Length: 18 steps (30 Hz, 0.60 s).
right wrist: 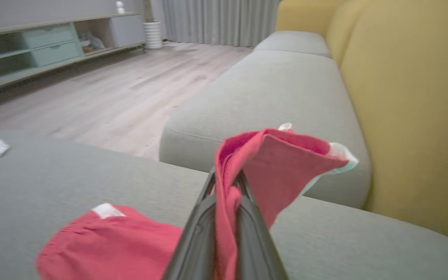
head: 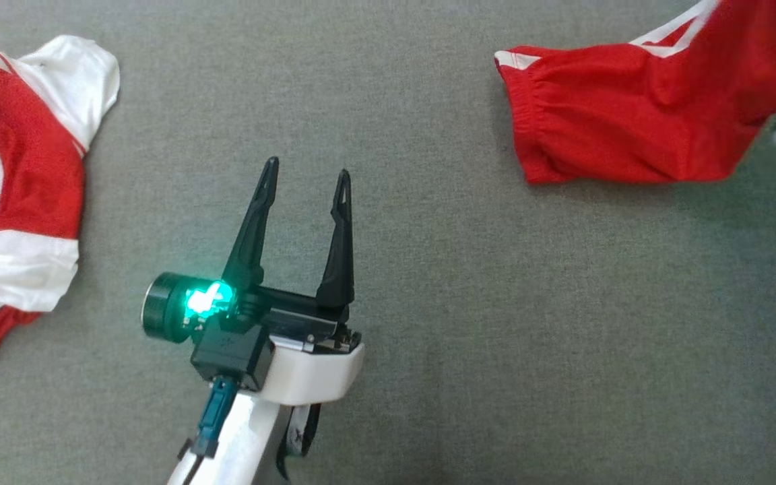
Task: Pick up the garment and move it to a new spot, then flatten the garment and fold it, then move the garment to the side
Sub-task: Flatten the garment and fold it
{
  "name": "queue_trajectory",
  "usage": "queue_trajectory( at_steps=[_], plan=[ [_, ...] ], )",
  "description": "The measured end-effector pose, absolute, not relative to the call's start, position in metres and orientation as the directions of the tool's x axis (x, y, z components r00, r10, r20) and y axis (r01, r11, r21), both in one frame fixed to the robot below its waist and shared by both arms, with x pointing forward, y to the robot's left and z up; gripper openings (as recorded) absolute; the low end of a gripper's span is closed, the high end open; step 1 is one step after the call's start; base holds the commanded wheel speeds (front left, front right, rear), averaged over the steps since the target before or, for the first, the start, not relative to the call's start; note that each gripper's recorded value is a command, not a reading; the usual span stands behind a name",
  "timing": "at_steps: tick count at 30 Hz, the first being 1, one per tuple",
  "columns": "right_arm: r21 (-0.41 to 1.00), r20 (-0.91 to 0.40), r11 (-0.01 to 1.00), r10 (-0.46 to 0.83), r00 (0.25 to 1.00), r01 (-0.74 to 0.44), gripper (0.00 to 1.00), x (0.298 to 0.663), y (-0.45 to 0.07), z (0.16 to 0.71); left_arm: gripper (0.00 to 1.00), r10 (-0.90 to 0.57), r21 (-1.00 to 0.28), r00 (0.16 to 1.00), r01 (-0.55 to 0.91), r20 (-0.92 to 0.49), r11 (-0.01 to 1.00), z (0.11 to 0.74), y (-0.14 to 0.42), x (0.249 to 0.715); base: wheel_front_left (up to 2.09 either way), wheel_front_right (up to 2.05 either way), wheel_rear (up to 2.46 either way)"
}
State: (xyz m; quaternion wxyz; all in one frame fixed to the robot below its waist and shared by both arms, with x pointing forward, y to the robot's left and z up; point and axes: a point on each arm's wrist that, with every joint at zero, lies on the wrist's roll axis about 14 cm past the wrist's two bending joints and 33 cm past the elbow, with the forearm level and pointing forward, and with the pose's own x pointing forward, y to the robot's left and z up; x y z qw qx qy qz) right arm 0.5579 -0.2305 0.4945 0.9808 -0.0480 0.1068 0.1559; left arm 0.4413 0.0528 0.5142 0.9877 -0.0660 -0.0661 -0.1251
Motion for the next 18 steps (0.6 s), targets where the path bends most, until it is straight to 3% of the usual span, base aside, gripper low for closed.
queue_trajectory(
  at_steps=[8, 9, 10, 11, 14, 18],
  plan=[
    [0.030, -0.267, 0.812, 0.569, 0.778, -0.583, 0.00, 0.534, -0.106, 0.493, 1.00, -0.215, -0.141, 0.968, 0.232, 0.129, 0.962, 0.514, 0.060, 0.430, 0.00, 0.00, 0.00],
    [0.057, -0.282, 0.791, 0.598, 0.750, -0.609, 0.06, 0.528, -0.089, 0.486, 1.00, -0.214, -0.145, 0.969, 0.232, 0.127, 0.962, 0.513, 0.060, 0.430, 0.00, 0.00, 0.00],
    [0.085, -0.302, 0.771, 0.624, 0.721, -0.632, 0.27, 0.521, -0.074, 0.477, 1.00, -0.216, -0.149, 0.969, 0.233, 0.123, 0.961, 0.512, 0.060, 0.429, 0.00, 0.00, 0.00],
    [0.130, -0.336, 0.744, 0.655, 0.677, -0.655, 1.00, 0.507, -0.055, 0.459, 1.00, -0.211, -0.156, 0.970, 0.228, 0.116, 0.961, 0.511, 0.061, 0.428, 0.00, 0.00, 0.00],
    [0.171, -0.322, 0.747, 0.659, 0.680, -0.643, 1.00, 0.501, -0.051, 0.450, 1.00, -0.194, -0.159, 0.975, 0.210, 0.110, 0.965, 0.510, 0.066, 0.426, 0.00, 0.00, 0.00],
    [0.110, -0.145, 0.819, 0.574, 0.806, -0.564, 1.00, 0.528, -0.088, 0.492, 1.00, -0.174, -0.155, 0.977, 0.192, 0.123, 0.969, 0.517, 0.071, 0.424, 0.00, 0.00, 0.00]
  ],
)
